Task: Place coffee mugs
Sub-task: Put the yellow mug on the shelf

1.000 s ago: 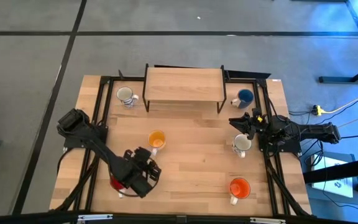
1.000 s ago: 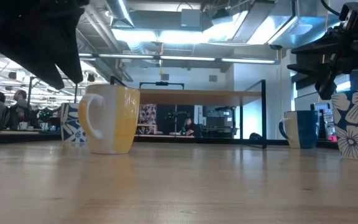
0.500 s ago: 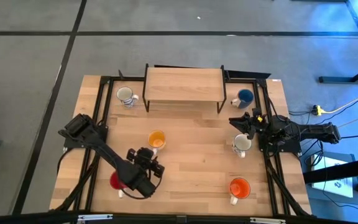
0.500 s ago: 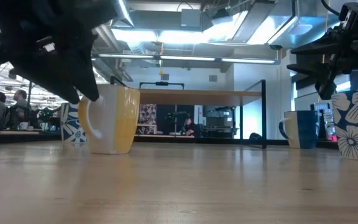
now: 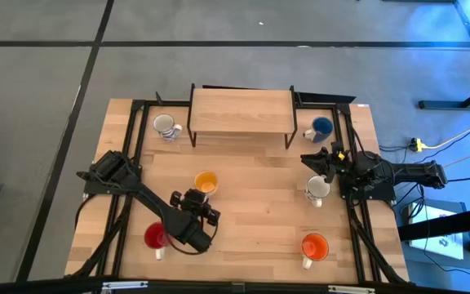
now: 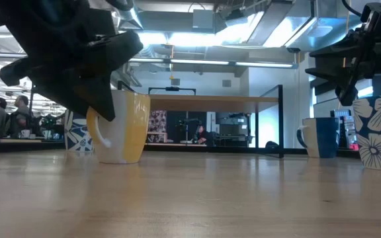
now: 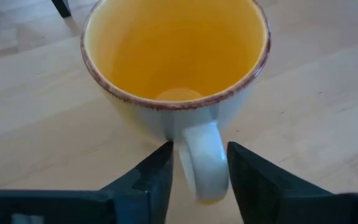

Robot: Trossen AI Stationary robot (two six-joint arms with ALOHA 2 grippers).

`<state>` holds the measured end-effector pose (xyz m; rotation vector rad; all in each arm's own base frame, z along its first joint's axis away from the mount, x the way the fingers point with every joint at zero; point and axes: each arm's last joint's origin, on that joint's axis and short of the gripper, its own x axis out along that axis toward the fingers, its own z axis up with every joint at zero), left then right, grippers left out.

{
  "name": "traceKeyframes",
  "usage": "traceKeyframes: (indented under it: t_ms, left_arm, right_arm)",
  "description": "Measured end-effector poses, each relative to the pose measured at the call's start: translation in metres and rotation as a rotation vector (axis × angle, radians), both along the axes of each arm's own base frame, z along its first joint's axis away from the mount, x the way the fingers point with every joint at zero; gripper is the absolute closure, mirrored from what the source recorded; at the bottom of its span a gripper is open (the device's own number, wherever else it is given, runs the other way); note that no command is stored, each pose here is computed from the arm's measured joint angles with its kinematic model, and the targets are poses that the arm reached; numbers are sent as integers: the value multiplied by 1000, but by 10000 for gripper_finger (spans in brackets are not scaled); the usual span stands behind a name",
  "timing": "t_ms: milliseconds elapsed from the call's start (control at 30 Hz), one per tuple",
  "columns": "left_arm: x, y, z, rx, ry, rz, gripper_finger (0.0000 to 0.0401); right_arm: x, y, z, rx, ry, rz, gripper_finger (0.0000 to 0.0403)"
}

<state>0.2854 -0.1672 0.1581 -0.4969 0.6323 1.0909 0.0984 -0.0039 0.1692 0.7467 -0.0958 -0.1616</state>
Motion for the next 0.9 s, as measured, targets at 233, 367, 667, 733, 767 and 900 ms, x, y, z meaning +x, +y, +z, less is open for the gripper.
traceKeyframes:
  t_ms: [233, 367, 667, 733, 767, 900]
  left_arm:
    - [2, 2, 0, 5, 0, 2, 351]
    - [2, 2, 0, 9, -2, 1, 352]
    - [1, 3, 14, -14, -33, 1, 352]
    - [3, 2, 29, -15, -46, -20, 352]
    - [5, 1, 38, -16, -41, -37, 352]
    - [15, 9, 77, -9, -7, -84, 352]
  right_arm:
    - [0, 0, 0, 0, 0, 0, 258]
    - [0, 0, 0, 0, 0, 0, 258]
    - [0, 0, 0, 0, 0, 0, 258]
    - [0, 0, 0, 0, 0, 0, 258]
    - [0, 0, 0, 0, 0, -1, 258]
    - [0, 0, 0, -19, 3, -1, 258]
